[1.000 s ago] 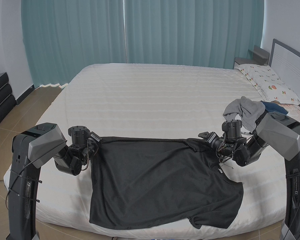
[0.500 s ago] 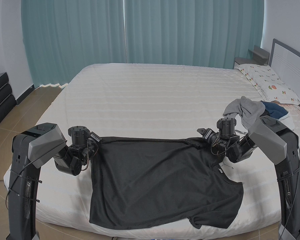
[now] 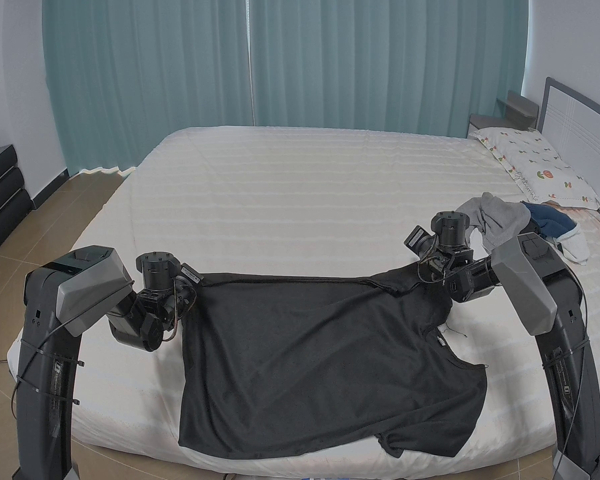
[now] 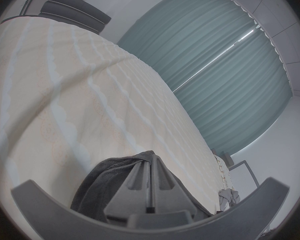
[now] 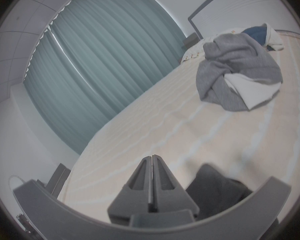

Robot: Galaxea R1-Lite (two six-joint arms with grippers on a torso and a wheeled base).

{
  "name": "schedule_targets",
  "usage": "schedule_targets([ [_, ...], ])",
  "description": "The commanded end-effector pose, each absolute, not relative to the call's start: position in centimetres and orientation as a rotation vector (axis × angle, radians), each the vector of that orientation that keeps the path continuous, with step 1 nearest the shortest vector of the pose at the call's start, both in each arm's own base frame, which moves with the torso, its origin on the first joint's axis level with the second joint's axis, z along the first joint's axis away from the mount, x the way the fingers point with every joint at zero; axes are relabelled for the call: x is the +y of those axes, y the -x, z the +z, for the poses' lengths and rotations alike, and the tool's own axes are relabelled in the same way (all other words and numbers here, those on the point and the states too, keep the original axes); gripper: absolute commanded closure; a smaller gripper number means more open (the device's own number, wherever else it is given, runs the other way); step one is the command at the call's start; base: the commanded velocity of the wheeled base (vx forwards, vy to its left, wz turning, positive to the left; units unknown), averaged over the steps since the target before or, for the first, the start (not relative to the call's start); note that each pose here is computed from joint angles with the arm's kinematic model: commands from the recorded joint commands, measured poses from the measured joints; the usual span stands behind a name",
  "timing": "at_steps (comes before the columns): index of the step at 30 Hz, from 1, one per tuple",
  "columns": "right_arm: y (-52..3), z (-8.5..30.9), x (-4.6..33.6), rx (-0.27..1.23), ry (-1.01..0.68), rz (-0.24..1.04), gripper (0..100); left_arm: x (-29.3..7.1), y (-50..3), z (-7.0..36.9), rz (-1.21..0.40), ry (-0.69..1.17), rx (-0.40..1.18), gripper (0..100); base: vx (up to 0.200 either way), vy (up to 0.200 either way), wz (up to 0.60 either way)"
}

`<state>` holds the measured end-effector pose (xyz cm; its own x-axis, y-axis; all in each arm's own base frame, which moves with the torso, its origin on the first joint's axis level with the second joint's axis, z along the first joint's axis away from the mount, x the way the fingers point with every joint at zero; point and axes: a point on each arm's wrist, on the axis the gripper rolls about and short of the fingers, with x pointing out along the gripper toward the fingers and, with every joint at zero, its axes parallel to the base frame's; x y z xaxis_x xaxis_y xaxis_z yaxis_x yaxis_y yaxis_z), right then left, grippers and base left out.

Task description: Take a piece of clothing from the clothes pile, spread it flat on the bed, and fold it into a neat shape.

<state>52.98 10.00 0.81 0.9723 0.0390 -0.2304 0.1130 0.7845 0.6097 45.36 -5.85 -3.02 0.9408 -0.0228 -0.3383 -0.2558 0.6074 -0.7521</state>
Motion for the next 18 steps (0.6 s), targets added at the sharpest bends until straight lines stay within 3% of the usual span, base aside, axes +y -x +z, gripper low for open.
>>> schedule_targets([
  [1, -54.6, 0.2, 8.5, 0.187, -0.674, -0.089, 100, -5.9, -45.4, -3.0, 0.135, 0.913, 0.326, 100, 0.0, 0.0, 0.0],
  [7, -52.9, 1.8, 7.6, 0.235, -0.681, -0.102, 100, -5.9, -45.4, -3.0, 0.136, 0.912, 0.328, 100, 0.0, 0.0, 0.0],
  [11, -50.5, 3.1, 7.5, 0.312, -0.686, -0.041, 100, -5.9, -45.4, -3.0, 0.136, 0.912, 0.328, 100, 0.0, 0.0, 0.0],
  [12, -49.5, 3.6, 7.7, 0.331, -0.691, -0.015, 0, -5.9, -45.4, -3.0, 0.135, 0.912, 0.327, 100, 0.0, 0.0, 0.0],
  [18, -46.9, 2.9, 8.3, 0.425, -0.694, 0.052, 0, -5.9, -45.5, -3.3, 0.135, 0.892, 0.334, 100, 0.0, 0.0, 0.0],
])
